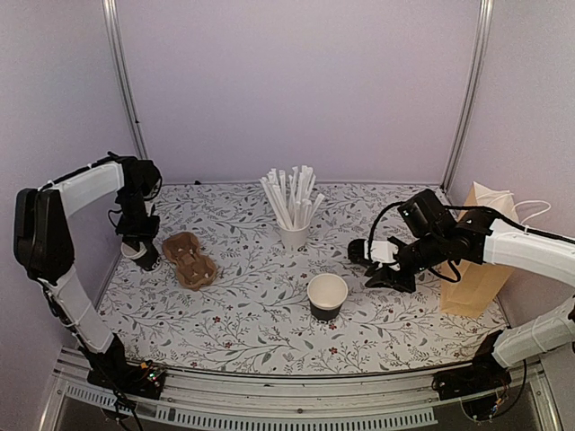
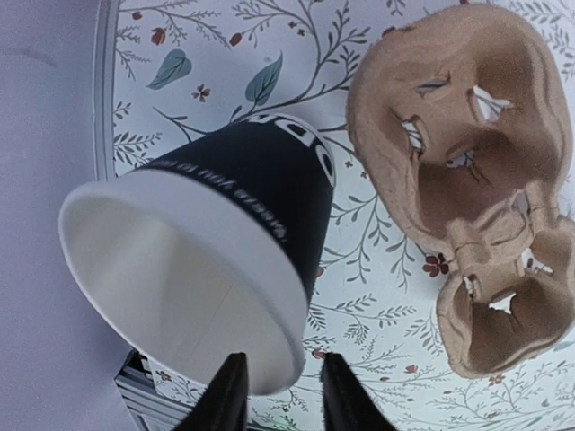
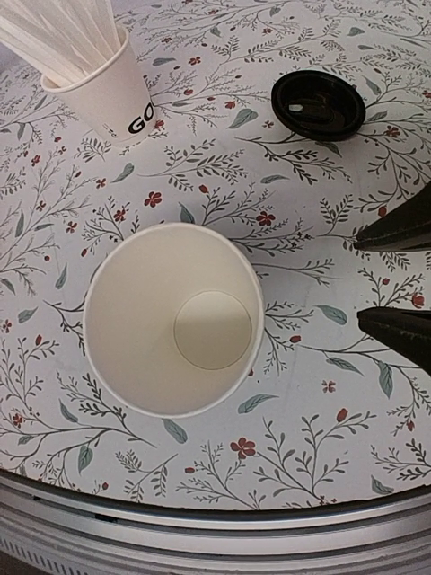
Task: Pack the takeout coffee
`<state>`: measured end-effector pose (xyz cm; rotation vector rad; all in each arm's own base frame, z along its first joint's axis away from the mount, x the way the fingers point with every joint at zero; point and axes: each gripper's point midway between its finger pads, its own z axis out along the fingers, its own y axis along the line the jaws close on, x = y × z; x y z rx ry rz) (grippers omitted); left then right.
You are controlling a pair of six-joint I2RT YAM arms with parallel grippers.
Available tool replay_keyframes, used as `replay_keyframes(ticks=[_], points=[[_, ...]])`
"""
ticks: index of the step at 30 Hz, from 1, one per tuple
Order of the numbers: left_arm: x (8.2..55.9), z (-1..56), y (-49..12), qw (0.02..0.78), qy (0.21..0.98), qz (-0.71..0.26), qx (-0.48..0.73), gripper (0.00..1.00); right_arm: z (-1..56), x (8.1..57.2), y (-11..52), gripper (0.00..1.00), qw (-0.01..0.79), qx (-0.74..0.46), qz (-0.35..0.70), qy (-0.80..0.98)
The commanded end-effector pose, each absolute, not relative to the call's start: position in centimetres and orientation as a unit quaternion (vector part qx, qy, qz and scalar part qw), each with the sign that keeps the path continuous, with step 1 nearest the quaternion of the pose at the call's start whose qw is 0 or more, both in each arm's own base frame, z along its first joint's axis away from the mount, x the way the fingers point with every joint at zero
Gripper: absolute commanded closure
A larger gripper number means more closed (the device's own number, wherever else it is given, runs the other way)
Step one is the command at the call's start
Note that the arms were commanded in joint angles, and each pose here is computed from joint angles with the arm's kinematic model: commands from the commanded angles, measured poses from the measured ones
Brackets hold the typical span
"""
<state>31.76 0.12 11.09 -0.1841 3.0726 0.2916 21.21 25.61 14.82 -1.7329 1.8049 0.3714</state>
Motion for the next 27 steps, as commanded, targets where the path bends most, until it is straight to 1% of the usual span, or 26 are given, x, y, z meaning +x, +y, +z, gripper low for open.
replay_keyframes(ticks=[1, 4, 5, 9, 14, 16, 20, 24, 27], points=[[32.8, 12.0, 1.0, 0.043, 0.99, 0.113, -0.069, 0.6, 14.4, 21.3, 25.6, 0.76, 0.3, -0.648, 0.143, 0.686], [33.0, 12.0, 1.0, 0.045, 0.99, 0.113, -0.07, 0.48, 14.3, 21.3, 25.6, 0.76, 0.298, -0.648, 0.143, 0.686], [33.1, 12.1, 1.0, 0.047, 0.99, 0.113, -0.071, 0.46, 14.3, 21.3, 25.6, 0.75, 0.298, -0.647, 0.143, 0.687], [33.5, 12.4, 1.1, 0.054, 0.989, 0.116, -0.072, 0.42, 14.3, 21.3, 25.6, 0.76, 0.298, -0.647, 0.143, 0.688], [34.1, 13.9, 1.1, 0.075, 0.987, 0.118, -0.075, 0.42, 14.5, 21.3, 25.5, 0.76, 0.301, -0.645, 0.14, 0.688], [34.8, 15.8, 1.2, 0.105, 0.983, 0.124, -0.086, 0.44, 14.9, 21.5, 25.5, 0.76, 0.308, -0.641, 0.14, 0.689], [37.7, 21.5, -0.2, 0.214, 0.969, 0.104, -0.071, 0.45, 16.4, 23.8, 25.0, 0.77, 0.342, -0.61, 0.119, 0.705], [39.0, 26.7, -5.6, 0.319, 0.946, 0.059, 0.012, 0.44, 18.3, 25.4, 24.2, 0.77, 0.368, -0.581, 0.114, 0.717], [38.7, 29.6, -9.2, 0.371, 0.924, 0.058, 0.068, 0.43, 18.2, 25.3, 23.7, 0.77, 0.364, -0.579, 0.113, 0.721]])
